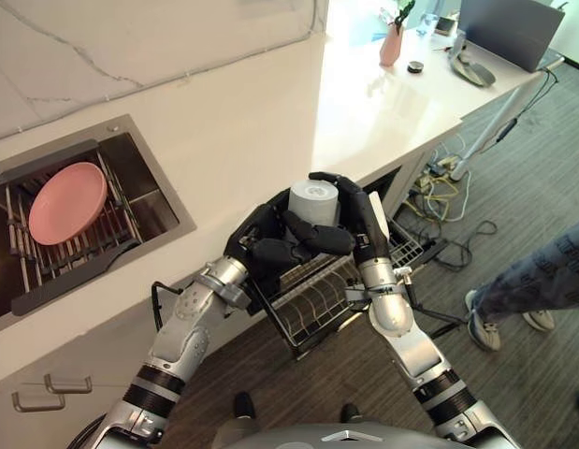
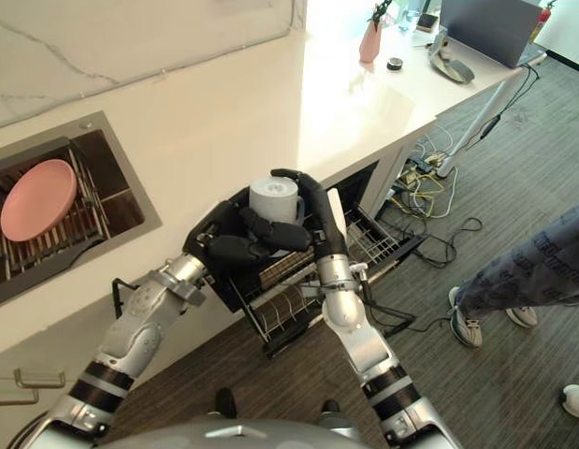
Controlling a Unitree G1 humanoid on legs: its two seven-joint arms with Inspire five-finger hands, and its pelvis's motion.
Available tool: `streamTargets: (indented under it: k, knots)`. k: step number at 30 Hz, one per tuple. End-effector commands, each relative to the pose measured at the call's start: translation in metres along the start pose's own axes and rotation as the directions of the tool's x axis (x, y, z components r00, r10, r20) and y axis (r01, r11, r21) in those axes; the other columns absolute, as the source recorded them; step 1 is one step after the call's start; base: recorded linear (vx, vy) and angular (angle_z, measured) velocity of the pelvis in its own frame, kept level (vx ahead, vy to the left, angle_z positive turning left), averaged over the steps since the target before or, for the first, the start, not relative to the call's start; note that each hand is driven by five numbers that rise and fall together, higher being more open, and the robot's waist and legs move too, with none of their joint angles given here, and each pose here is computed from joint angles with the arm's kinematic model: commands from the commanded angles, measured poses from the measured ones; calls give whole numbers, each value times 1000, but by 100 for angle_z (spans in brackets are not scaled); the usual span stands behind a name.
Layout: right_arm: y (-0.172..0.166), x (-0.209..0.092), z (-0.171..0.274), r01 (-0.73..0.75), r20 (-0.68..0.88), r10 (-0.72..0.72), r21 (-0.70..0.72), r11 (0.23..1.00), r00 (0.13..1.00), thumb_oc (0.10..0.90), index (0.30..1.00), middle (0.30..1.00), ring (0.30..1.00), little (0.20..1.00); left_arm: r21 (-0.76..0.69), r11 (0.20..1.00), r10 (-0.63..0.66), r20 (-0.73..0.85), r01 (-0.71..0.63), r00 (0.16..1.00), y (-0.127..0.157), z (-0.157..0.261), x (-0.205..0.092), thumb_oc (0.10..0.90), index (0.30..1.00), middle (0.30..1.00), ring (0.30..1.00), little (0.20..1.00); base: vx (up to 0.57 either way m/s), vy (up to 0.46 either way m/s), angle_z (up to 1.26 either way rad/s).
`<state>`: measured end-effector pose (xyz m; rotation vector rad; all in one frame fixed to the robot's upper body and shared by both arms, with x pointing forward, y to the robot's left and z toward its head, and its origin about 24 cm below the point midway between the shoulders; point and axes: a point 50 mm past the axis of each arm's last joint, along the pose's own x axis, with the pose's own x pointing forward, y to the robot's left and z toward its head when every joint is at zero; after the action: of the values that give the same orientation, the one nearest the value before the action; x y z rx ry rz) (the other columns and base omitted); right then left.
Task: Place the dishes in the dishwasher.
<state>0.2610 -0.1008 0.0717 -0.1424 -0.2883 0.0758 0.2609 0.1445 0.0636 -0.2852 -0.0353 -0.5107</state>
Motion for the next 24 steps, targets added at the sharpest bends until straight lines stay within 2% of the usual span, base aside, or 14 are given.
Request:
streamTargets:
  k: [1, 9, 10, 11, 12, 13, 14, 15, 16, 17, 19, 20, 22, 24]
  knots:
    - [-206, 0, 6, 814, 75, -819, -193, 547, 568, 400, 300, 300, 300, 300, -250, 941, 244, 33, -229, 969, 39, -1, -70, 800, 900, 900, 900, 900, 10, -27, -4]
    - [-217, -15, 4, 826, 80, -837, -237, 511, 541, 400, 300, 300, 300, 300, -415, 878, 304, 96, -239, 948, 42, 1, -73, 800, 900, 900, 900, 900, 19, -6, -6]
    - [-221, -18, 6, 835, 97, -843, -241, 495, 528, 400, 300, 300, 300, 300, -352, 900, 310, 107, -255, 945, 46, 6, -74, 800, 900, 900, 900, 900, 43, 23, -1]
    - [-237, -29, 4, 855, 98, -866, -249, 456, 490, 400, 300, 300, 300, 300, 324, 920, 197, 100, -219, 975, 54, 51, -70, 800, 900, 900, 900, 900, 35, 21, -1]
    - [-236, -26, 5, 854, 98, -866, -249, 457, 491, 400, 300, 300, 300, 300, 357, 906, 179, 160, -225, 971, 50, 63, -71, 800, 900, 900, 900, 900, 46, 18, 0]
    - [-236, -25, 5, 846, 97, -860, -267, 462, 501, 400, 300, 300, 300, 300, 181, 953, 203, 213, -242, 956, 48, 62, -73, 800, 900, 900, 900, 900, 0, 0, 0]
    - [-236, -25, 5, 846, 97, -860, -267, 462, 501, 400, 300, 300, 300, 300, 181, 953, 203, 213, -242, 956, 48, 62, -73, 800, 900, 900, 900, 900, 25, -2, -5]
    - [-231, -20, 9, 835, 116, -842, -253, 488, 527, 400, 300, 300, 300, 300, 15, 961, 265, 214, -275, 940, 52, 47, -68, 800, 900, 900, 900, 900, 0, 1, -10]
    - [-233, -21, 9, 842, 114, -847, -242, 483, 519, 400, 300, 300, 300, 300, 107, 965, 217, 194, -240, 957, 49, 49, -58, 800, 900, 900, 900, 900, 35, 18, -9]
    - [-242, -30, 8, 850, 107, -857, -239, 469, 504, 400, 300, 300, 300, 300, 575, 810, 64, 113, -117, 992, 38, 75, -53, 800, 900, 900, 900, 900, 0, 0, 0]
    - [-232, -24, 5, 821, 88, -832, -252, 513, 547, 400, 300, 300, 300, 300, 304, 933, 146, 175, -195, 974, 45, 66, -65, 800, 900, 900, 900, 900, 36, 14, 5]
    - [-229, -29, 0, 814, 65, -827, -234, 532, 559, 400, 300, 300, 300, 300, 654, 748, 62, 98, -111, 993, 40, 74, -47, 800, 900, 900, 900, 900, 32, 21, -1]
    - [-230, -32, -2, 811, 53, -827, -241, 533, 560, 400, 300, 300, 300, 300, 693, 711, 32, 134, -116, 991, 34, 83, -47, 800, 900, 900, 900, 900, -2, 11, 16]
    - [-220, -27, -2, 796, 48, -807, -213, 567, 588, 400, 300, 300, 300, 300, 259, 923, 224, 241, -285, 944, 47, 60, -55, 800, 900, 900, 900, 900, 22, 4, -4]
